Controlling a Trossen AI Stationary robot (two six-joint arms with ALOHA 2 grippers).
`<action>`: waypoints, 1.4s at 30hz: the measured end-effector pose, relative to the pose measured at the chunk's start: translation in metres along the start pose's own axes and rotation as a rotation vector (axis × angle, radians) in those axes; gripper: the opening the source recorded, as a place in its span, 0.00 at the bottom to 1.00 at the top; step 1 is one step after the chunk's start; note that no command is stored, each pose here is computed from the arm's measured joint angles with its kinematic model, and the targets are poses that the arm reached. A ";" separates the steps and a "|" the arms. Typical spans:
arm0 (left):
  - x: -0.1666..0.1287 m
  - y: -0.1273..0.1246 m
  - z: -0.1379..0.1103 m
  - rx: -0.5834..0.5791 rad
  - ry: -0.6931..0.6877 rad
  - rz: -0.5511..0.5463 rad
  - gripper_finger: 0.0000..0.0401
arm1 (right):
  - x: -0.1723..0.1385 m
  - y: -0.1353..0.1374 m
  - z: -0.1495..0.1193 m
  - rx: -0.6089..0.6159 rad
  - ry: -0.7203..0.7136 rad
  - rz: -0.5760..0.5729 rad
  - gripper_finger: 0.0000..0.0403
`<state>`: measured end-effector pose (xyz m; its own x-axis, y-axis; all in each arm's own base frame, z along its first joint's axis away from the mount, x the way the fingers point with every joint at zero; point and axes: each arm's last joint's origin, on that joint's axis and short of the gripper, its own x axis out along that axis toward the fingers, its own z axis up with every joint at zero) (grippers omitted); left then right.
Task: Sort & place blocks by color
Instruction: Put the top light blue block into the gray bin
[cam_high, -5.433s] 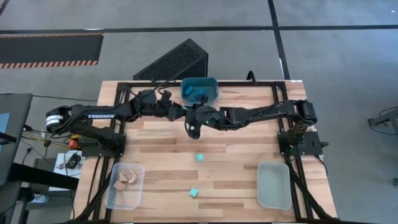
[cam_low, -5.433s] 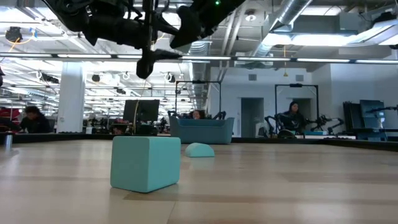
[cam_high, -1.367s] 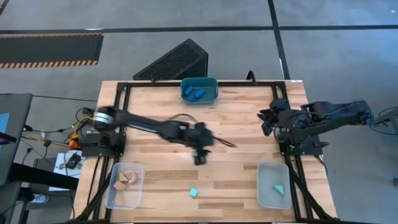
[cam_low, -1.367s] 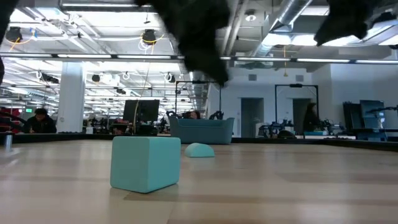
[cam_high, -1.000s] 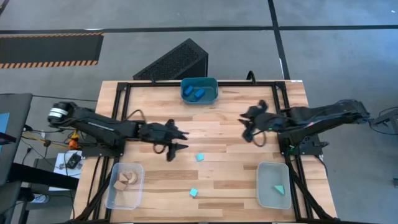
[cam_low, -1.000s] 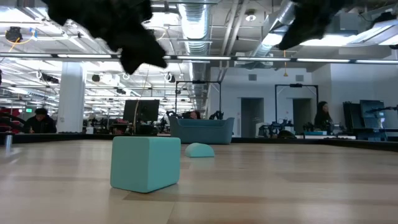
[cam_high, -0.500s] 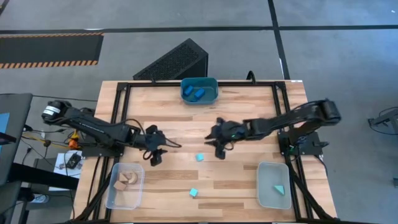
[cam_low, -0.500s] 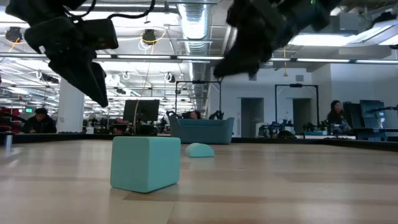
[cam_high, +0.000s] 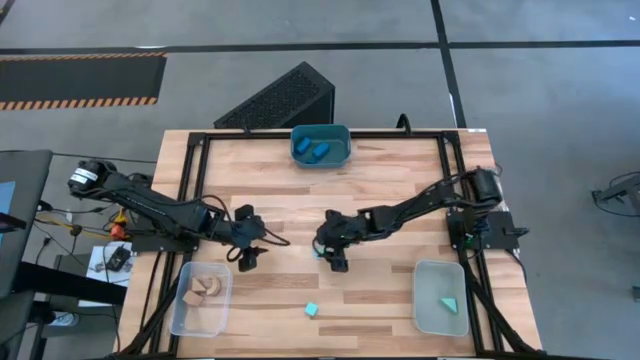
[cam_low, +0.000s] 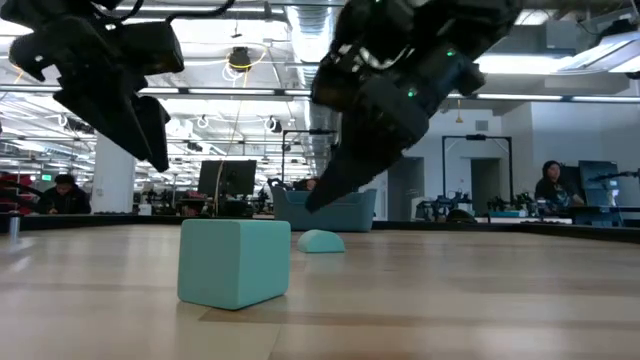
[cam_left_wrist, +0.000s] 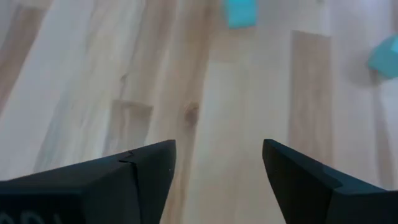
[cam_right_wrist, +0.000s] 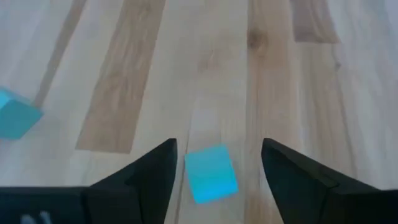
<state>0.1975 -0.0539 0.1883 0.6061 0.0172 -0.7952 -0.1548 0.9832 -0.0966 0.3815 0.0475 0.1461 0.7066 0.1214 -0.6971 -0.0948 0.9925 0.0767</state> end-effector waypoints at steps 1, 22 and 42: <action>0.000 -0.001 0.001 0.012 -0.007 -0.017 0.57 | 0.004 -0.001 0.000 0.003 0.026 0.005 0.65; -0.003 0.006 0.039 -0.172 -0.361 -0.031 0.55 | 0.001 -0.008 0.005 0.138 0.134 0.045 0.27; 0.016 0.035 0.103 -0.925 -0.747 -0.499 0.55 | -0.124 -0.009 0.060 -0.116 -0.134 -0.271 0.38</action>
<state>0.2824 -0.0003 0.2340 0.9953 0.0785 -0.0562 -0.0845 0.4271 -0.9003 0.3367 0.0242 0.2749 0.8025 -0.1386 -0.5803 0.0353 0.9820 -0.1857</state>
